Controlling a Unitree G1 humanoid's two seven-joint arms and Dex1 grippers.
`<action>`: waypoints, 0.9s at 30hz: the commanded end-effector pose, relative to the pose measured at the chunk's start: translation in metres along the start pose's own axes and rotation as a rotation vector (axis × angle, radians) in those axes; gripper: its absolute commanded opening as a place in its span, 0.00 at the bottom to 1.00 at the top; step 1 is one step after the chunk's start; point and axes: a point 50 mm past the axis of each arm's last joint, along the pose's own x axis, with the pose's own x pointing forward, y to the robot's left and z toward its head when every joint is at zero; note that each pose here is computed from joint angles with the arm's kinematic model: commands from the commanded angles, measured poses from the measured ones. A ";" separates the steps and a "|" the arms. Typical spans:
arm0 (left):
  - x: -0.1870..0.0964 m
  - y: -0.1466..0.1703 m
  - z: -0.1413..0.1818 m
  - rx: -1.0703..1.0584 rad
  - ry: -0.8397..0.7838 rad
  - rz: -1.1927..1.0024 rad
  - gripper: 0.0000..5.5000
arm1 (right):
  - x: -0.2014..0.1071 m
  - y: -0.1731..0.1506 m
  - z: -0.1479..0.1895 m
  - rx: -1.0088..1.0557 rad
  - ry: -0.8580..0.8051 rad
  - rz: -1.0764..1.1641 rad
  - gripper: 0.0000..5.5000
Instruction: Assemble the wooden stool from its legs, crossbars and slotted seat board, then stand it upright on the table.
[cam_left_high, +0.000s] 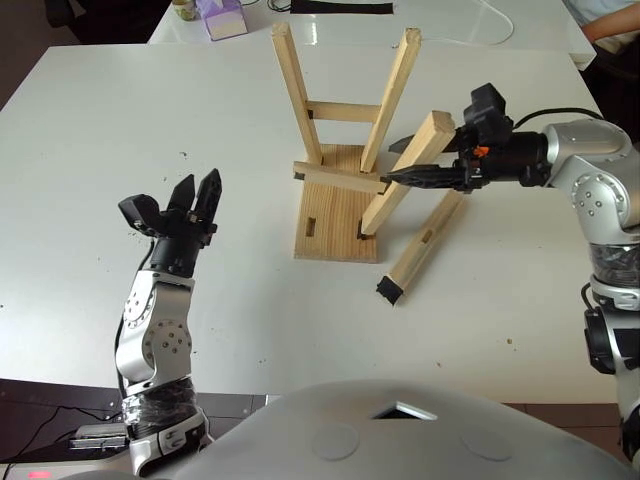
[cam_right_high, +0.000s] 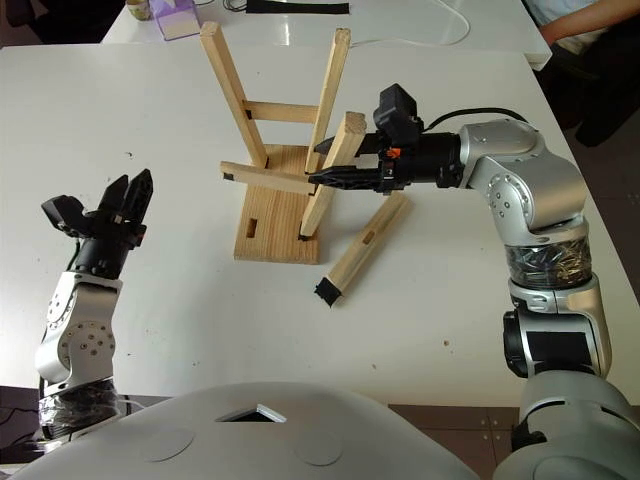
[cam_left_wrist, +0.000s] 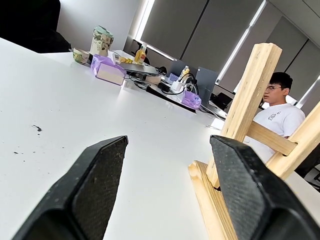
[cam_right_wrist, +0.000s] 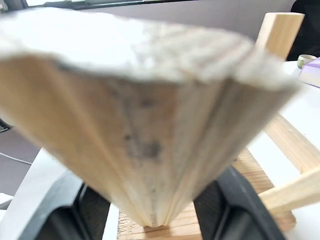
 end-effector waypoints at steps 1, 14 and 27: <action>-0.005 -0.004 -0.006 0.024 0.035 -0.003 0.55 | 0.000 0.000 0.003 -0.049 0.077 -0.006 0.37; 0.000 -0.037 -0.032 -0.033 0.097 -0.089 0.55 | 0.013 0.014 -0.066 0.031 0.292 -0.037 0.37; -0.013 -0.004 -0.035 -0.014 0.121 0.007 0.55 | -0.010 0.013 -0.008 0.031 -0.053 -0.096 0.63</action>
